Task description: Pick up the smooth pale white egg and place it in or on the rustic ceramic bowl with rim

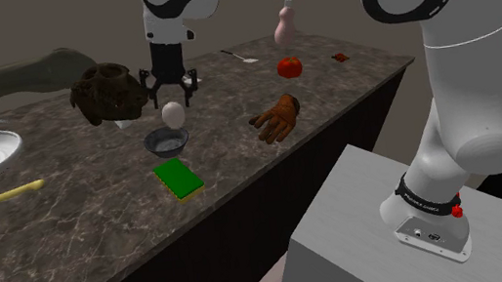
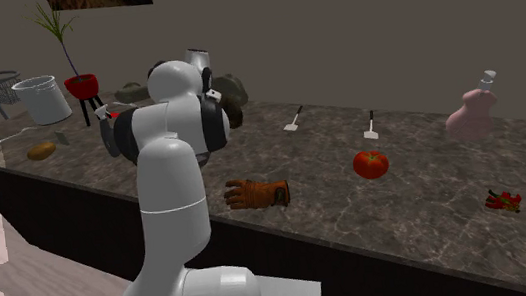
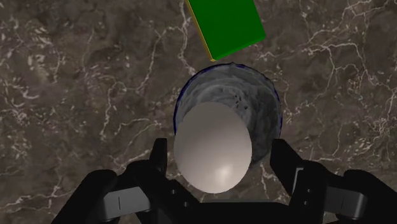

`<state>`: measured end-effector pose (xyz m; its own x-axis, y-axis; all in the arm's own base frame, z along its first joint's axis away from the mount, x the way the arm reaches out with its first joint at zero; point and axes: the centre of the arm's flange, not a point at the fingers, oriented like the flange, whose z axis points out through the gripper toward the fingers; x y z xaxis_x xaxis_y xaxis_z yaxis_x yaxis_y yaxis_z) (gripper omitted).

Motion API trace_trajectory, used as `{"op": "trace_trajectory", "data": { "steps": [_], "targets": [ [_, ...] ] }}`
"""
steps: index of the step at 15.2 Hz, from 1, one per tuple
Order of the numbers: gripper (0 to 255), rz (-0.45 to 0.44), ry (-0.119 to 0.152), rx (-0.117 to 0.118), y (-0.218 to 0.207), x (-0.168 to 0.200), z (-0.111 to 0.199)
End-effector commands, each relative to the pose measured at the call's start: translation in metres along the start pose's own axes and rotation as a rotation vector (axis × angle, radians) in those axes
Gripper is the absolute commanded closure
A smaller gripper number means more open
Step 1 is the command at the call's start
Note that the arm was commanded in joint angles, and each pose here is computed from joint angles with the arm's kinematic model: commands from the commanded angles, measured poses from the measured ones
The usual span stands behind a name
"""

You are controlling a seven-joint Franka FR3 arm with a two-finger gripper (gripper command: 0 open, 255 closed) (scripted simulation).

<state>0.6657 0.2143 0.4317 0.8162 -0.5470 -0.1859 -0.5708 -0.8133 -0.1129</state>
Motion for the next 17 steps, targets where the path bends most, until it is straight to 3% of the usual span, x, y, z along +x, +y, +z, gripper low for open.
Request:
{"op": "trace_trajectory", "data": {
  "steps": [1,5,9,17],
  "targets": [
    [0,0.0,0.0,0.0,0.0,0.0,0.0],
    [0,0.0,0.0,0.0,0.0,0.0,0.0],
    [0,0.0,0.0,0.0,0.0,0.0,-0.05],
    [0,0.0,0.0,0.0,0.0,0.0,-0.05]
  ]
}}
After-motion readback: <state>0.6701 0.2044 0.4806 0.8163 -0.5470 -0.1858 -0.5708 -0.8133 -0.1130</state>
